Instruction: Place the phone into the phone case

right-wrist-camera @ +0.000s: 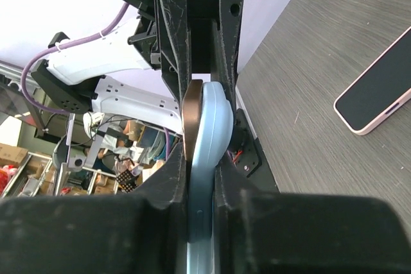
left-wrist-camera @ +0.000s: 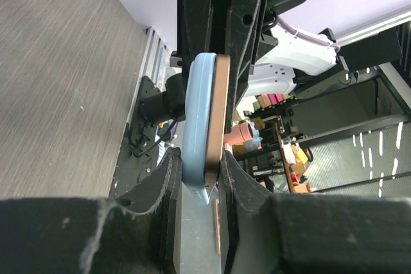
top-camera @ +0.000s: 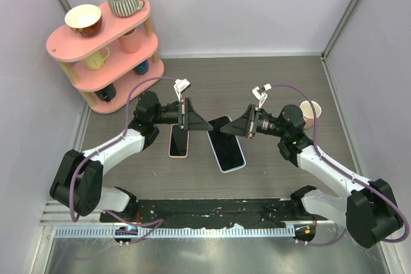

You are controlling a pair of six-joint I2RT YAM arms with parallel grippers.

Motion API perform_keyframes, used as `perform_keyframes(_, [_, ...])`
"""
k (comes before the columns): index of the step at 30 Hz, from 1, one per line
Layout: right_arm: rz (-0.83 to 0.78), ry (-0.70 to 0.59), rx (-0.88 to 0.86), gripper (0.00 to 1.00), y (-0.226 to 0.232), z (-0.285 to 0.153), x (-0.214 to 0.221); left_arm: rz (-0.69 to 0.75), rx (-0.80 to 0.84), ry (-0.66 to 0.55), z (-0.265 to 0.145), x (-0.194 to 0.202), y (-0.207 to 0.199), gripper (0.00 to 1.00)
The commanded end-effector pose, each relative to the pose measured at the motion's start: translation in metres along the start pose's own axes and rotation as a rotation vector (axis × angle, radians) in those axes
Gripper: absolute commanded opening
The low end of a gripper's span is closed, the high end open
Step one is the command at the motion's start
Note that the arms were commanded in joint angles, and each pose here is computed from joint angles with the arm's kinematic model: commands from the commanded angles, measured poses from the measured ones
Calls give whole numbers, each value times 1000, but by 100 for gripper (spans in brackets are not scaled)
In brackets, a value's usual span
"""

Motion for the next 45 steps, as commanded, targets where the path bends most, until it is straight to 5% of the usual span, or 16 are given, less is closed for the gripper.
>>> perform_keyframes(1, [-165, -109, -95, 1, 30, 2, -28, 10, 3, 57, 1, 3, -6, 15])
perform_keyframes(3, [-184, -135, -94, 1, 35, -1, -29, 50, 4, 41, 0, 3, -14, 47])
perform_keyframes(6, [-205, -191, -75, 1, 42, -5, -31, 86, -10, 8, -2, 6, -22, 65])
perform_keyframes(15, [-195, -325, -92, 1, 51, -5, -41, 108, -12, -19, 7, 25, -23, 76])
perform_keyframes(20, [-196, -351, -106, 1, 52, -2, -36, 90, -9, -7, 26, 28, -21, 71])
perform_keyframes(23, [-191, -347, -107, 2, 51, -3, -33, 88, 18, -10, 28, 26, -21, 47])
perform_keyframes(28, [-223, -322, -54, 29, 56, -5, -35, 71, 50, 29, 28, 29, -21, 2])
perform_keyframes(33, [-261, -297, 43, 49, 70, -8, -51, 83, 55, 61, 25, 34, -19, 0])
perform_keyframes(36, [-282, -292, 66, 51, 73, -7, -56, 82, 46, 78, 23, 38, -17, 0])
perform_keyframes(40, [-275, -265, 40, 38, 72, -2, -59, 79, 46, 100, 22, 40, -14, 0])
perform_keyframes(45, [-288, -263, 10, 44, 73, 1, -62, 65, 32, 138, 21, 42, -11, 0])
Point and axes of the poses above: each gripper's point midway between its finger pads, its own z axis out along the fingers, its own y axis along the line the jaws close on, x = y × z, the point moved 10 cm from there along -z, back along the fingers, and after that the axes turned 12 degrees about -z, right-handed, at the moved point
